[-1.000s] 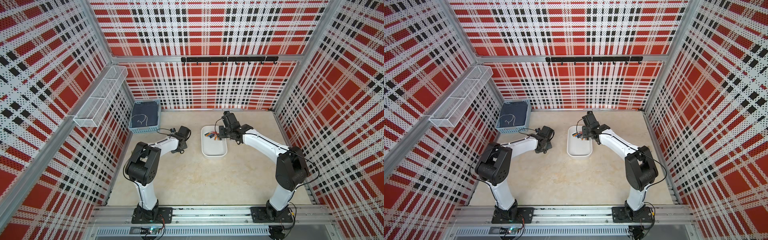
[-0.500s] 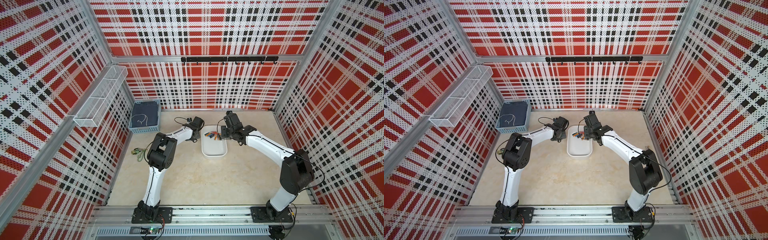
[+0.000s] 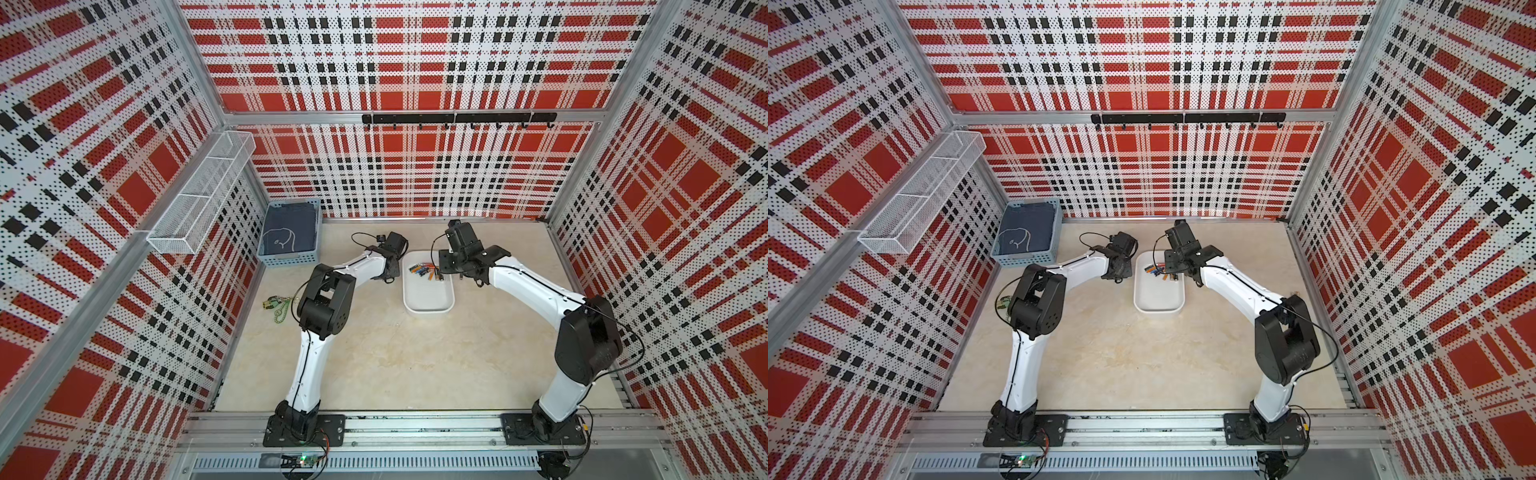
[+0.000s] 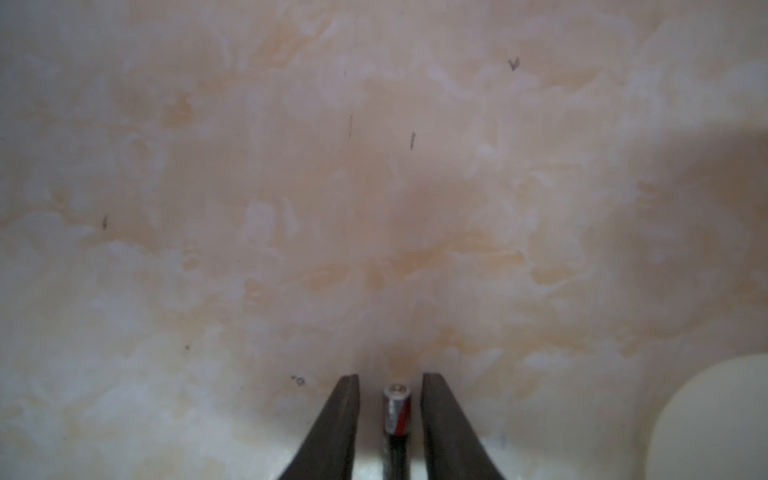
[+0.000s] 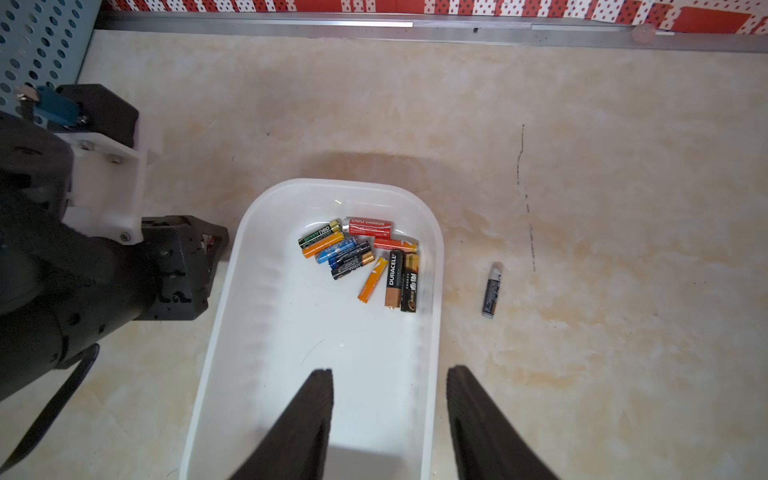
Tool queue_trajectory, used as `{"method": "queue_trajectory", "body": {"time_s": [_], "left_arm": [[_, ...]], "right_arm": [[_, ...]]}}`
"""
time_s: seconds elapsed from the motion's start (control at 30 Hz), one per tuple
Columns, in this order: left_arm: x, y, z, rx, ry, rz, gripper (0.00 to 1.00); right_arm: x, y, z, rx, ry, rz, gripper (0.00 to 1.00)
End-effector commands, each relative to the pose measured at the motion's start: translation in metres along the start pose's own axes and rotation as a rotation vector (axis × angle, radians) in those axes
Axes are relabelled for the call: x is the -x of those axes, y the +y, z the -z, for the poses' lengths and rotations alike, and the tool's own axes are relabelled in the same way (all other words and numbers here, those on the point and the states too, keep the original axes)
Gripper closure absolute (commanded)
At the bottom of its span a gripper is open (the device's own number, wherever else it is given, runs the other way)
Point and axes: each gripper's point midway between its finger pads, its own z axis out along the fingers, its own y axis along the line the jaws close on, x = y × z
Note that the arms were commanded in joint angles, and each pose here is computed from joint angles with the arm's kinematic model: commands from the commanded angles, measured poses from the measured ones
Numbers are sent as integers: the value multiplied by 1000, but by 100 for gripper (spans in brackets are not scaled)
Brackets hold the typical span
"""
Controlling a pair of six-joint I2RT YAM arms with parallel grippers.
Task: Take the batteries out of the storage box
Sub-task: Move the battery to the center of the board.
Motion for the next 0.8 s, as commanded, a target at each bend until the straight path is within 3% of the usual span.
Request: {"method": "queue_trajectory", "body": {"time_s": [0.0,0.2,0.43,0.6,0.77], "left_arm": [[13,-5,27,-23,-28,-18,65],[44,-1,86,-46,-137,16,57],[62,32,169,-33,-387,125,57],[42,48,191,-73,-484,163,57],[26,52,186,-78,-474,163,57]], "right_arm": [[-17,9,-18,21,94,-3,50],[-31,14,-55,-16,205,-18,54],[-35,17,-96,-77,258,-28,56],[-45,17,-120,-103,296,-20,59],[-60,16,-130,-114,333,-35,62]]}}
